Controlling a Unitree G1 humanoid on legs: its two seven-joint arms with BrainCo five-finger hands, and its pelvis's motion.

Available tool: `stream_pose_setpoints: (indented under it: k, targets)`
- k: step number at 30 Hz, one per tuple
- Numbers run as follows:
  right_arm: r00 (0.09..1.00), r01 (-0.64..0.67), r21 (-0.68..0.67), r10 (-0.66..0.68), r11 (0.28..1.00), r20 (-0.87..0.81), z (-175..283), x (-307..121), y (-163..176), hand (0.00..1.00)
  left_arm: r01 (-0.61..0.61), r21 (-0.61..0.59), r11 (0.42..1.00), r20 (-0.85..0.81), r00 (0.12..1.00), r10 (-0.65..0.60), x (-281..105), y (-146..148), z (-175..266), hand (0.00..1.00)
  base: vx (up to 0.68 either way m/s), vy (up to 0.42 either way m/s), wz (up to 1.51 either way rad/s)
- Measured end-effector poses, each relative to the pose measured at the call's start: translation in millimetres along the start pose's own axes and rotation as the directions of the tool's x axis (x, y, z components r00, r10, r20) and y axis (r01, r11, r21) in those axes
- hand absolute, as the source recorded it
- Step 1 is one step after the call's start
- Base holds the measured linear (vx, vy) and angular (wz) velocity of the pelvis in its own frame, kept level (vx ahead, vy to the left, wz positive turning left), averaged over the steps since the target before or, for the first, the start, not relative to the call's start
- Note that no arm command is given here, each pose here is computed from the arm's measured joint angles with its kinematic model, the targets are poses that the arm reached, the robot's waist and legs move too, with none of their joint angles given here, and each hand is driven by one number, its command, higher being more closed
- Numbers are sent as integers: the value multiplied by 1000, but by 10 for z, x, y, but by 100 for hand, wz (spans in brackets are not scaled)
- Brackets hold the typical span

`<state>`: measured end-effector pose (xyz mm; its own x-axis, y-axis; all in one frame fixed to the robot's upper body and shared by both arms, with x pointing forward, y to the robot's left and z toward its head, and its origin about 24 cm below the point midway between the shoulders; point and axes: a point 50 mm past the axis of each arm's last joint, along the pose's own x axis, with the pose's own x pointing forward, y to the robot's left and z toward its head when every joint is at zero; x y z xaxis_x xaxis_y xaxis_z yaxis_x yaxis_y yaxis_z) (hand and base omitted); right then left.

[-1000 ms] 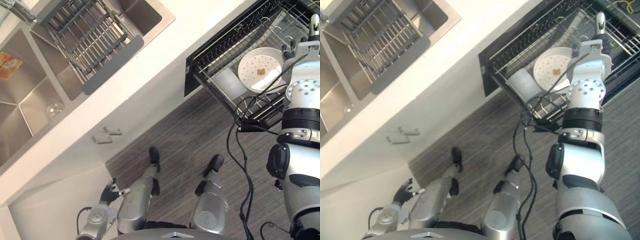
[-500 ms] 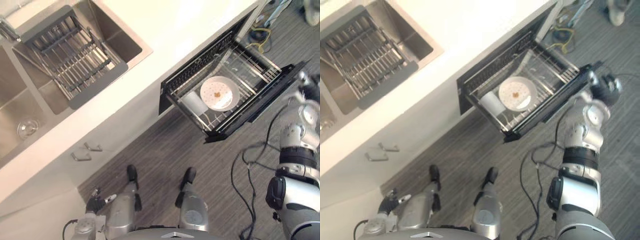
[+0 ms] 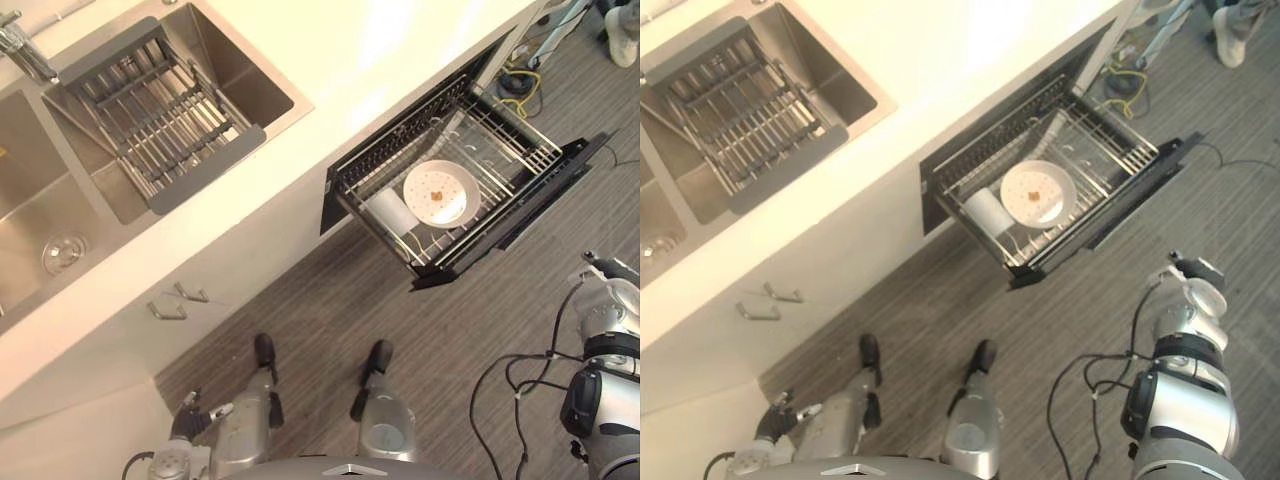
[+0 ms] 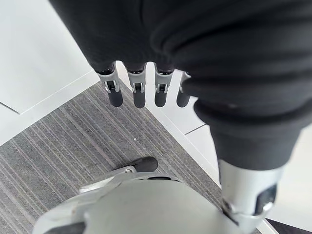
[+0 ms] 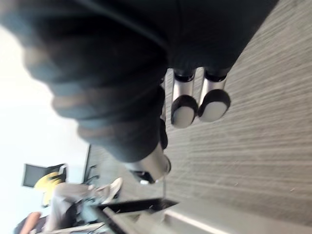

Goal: Walk over to the sink, pick up the cup, carry it to the dishwasher, place the cup inside the dishwasher, then close the dishwasher door

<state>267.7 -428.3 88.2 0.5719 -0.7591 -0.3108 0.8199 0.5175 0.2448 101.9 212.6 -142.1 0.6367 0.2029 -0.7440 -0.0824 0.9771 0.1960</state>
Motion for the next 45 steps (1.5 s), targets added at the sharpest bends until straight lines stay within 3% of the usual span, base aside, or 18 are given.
stream_pose_setpoints:
  k: [7, 16, 21, 30, 35, 38, 42, 45]
  targets:
    - [993, -65, -116, 76, 991, 90, 455, 2, 232, 100, 48, 25, 999, 29, 998, -49, -5, -97, 53, 0, -17, 11, -10]
    - [987, -89, -320, 127, 943, 98, 462, -23, 367, 100, 105, 54, 993, 65, 992, -109, 36, -212, 179, 0, 6, 3, -3]
    - [951, -150, -441, 251, 885, 181, 567, -147, 686, 100, 125, 61, 990, 82, 988, -130, 55, -272, 240, 0, 16, 23, 6]
    - [892, -103, -588, 336, 803, 303, 602, -434, 1021, 100, 117, 12, 993, 77, 990, -117, 44, -340, 216, 0, -12, 5, 6]
    - [862, -159, -655, 427, 739, 272, 498, -533, 1292, 100, 123, -8, 992, 103, 987, -122, 31, -408, 231, 0, 3, -2, 15]
    - [856, -118, -666, 415, 737, 308, 720, -526, 1390, 100, 139, -27, 990, 120, 983, -135, 16, -493, 250, 0, -30, 4, 30]
    - [835, -57, -754, 446, 654, 323, 975, -569, 1617, 100, 155, -28, 987, 145, 978, -150, 3, -535, 269, 0, -12, -10, 14]
    - [856, 9, -773, 395, 634, 334, 1143, -512, 1564, 100, 178, -18, 984, 165, 971, -173, -10, -577, 283, 0, 29, -4, 47]
